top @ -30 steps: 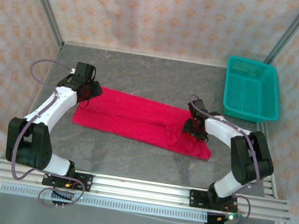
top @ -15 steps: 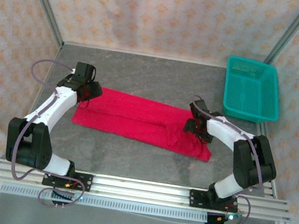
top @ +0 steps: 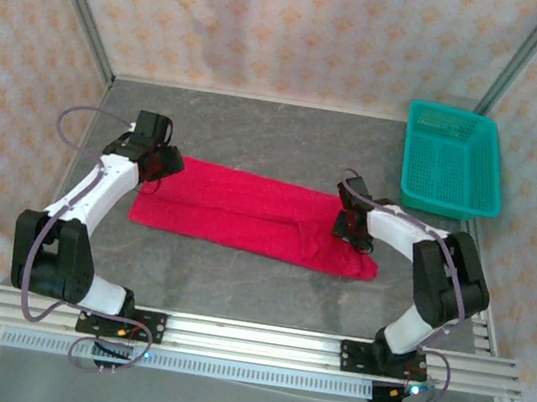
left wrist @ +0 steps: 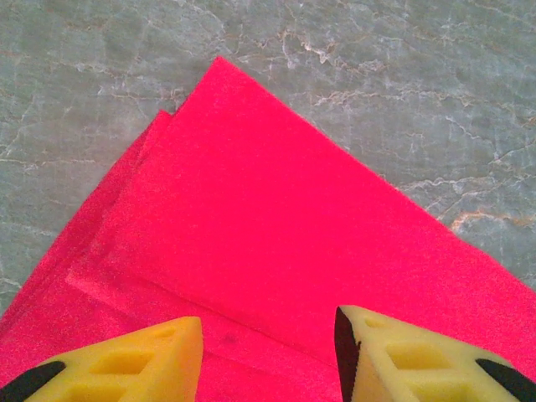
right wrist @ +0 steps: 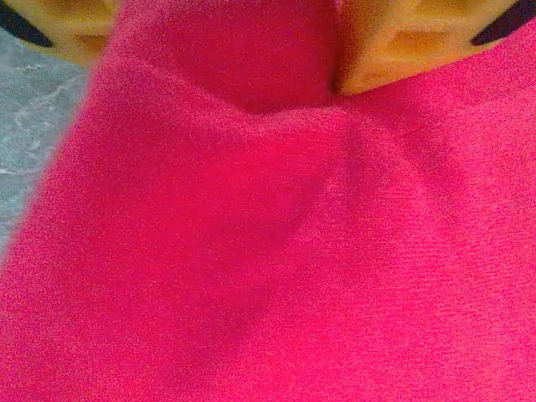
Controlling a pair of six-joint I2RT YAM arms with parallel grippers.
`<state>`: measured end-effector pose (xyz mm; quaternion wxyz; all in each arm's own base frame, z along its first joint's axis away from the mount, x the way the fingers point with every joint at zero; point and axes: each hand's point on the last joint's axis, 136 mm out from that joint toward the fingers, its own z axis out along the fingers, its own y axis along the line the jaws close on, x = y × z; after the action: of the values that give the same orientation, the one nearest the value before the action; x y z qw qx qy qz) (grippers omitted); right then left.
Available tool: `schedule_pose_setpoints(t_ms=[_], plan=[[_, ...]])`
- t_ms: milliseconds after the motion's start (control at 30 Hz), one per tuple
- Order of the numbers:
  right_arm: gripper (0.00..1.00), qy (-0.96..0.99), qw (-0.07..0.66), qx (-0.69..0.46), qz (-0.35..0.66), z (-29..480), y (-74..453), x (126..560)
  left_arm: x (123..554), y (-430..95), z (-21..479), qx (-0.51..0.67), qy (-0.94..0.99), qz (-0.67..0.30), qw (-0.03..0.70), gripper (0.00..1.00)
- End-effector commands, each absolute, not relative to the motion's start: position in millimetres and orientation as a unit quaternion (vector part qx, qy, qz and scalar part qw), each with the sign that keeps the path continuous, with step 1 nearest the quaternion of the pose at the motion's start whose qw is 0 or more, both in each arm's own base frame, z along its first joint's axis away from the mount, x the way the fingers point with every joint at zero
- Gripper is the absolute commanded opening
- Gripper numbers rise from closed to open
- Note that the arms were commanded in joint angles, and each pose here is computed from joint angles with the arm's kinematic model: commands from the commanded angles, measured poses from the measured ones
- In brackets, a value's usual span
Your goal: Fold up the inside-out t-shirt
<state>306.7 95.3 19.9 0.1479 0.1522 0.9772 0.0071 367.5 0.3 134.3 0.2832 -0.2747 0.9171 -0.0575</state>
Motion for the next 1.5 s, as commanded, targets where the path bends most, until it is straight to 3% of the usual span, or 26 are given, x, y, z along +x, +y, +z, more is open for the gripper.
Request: schedule_pose_setpoints(t_ms=[0,133,500,867,1200,1467], plan=[[0.20,0.980,0.127,0.150,-0.007,12.3,87.2,290.6,373.3,-2.8,136.8,-0.268,0.919,-0.069,0.279,0.47],[0.00,0.979,0.137,0.151,-0.026,25.6,75.5,287.7,374.7,-9.7,130.8,-0.262,0.923,-0.080,0.269,0.47],[0.00,0.961,0.198,0.186,-0.050,102.7,20.2,272.3,389.6,-62.5,122.7,-0.240,0.924,-0.129,0.268,0.46],[0.00,0.960,0.213,0.177,0.031,143.8,56.0,280.9,418.7,-89.2,47.3,-0.230,0.944,-0.145,0.189,0.45],[0.00,0.955,0.257,0.115,0.093,198.7,175.4,311.1,410.7,-33.4,101.1,-0.292,0.916,-0.157,0.225,0.45],[0.00,0.956,0.263,0.038,0.127,206.6,292.3,336.3,382.2,2.8,91.8,-0.374,0.882,-0.192,0.212,0.45]])
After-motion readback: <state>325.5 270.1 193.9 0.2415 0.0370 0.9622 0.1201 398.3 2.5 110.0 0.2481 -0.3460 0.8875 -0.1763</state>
